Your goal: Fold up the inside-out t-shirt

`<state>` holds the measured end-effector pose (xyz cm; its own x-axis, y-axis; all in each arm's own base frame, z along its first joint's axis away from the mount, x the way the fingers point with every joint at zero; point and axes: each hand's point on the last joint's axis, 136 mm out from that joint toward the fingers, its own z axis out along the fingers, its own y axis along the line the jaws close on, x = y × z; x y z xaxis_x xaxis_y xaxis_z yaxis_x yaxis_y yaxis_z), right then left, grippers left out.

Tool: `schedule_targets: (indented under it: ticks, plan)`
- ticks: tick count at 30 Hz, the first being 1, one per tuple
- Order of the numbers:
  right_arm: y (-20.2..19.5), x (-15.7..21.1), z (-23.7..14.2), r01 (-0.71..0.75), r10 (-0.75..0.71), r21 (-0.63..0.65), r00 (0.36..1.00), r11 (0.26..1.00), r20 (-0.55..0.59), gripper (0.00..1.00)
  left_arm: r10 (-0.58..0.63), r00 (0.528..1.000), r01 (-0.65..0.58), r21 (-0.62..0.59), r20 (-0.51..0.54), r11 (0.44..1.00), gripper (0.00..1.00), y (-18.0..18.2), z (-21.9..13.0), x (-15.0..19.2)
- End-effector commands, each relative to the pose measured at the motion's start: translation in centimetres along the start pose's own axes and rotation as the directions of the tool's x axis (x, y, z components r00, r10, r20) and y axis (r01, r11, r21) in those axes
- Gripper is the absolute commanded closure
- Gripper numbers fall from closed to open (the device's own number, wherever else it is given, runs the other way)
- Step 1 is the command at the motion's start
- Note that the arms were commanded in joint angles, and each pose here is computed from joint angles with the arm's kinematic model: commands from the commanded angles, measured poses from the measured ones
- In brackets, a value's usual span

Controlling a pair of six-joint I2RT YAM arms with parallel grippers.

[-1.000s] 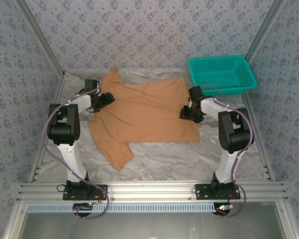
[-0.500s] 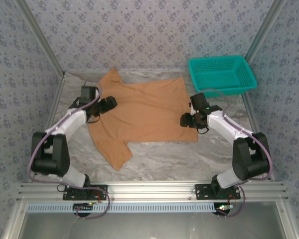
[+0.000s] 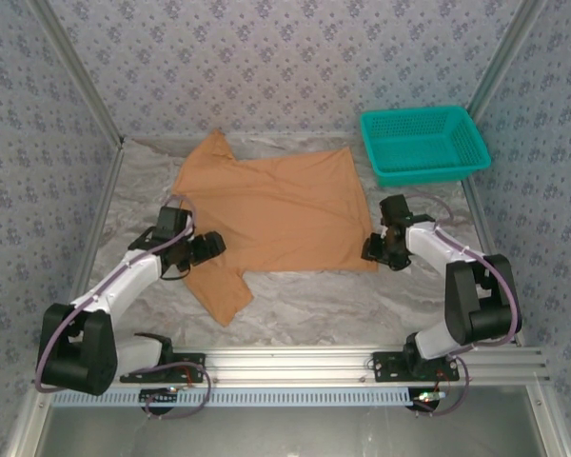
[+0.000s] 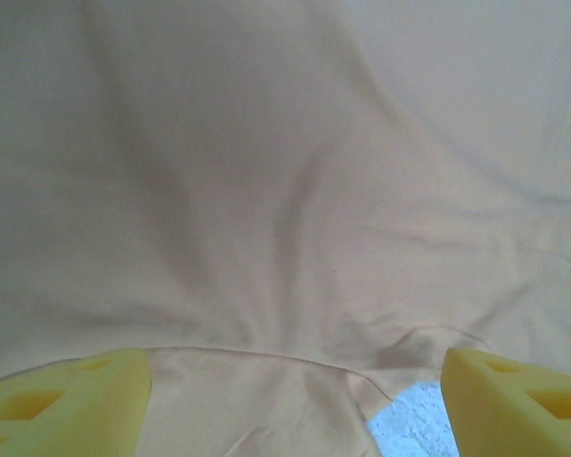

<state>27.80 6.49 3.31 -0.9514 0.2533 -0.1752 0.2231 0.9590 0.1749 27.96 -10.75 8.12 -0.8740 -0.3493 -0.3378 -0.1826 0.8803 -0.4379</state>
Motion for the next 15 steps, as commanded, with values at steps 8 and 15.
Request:
schedule_targets:
  ticks: [8,15]
  plan:
    - [-0.7,1.5,2.2,-0.037,0.038,0.021,0.998,0.999,-0.049,0.56,0.034,0.999,-0.034,0.025,-0.015,0.999,0.20,-1.7,0.0,-0.6]
    - [0.1,1.5,2.6,-0.015,0.016,0.016,0.998,1.000,-0.053,0.72,0.049,0.999,-0.049,0.006,-0.021,0.999,0.20,-1.4,0.0,-0.5]
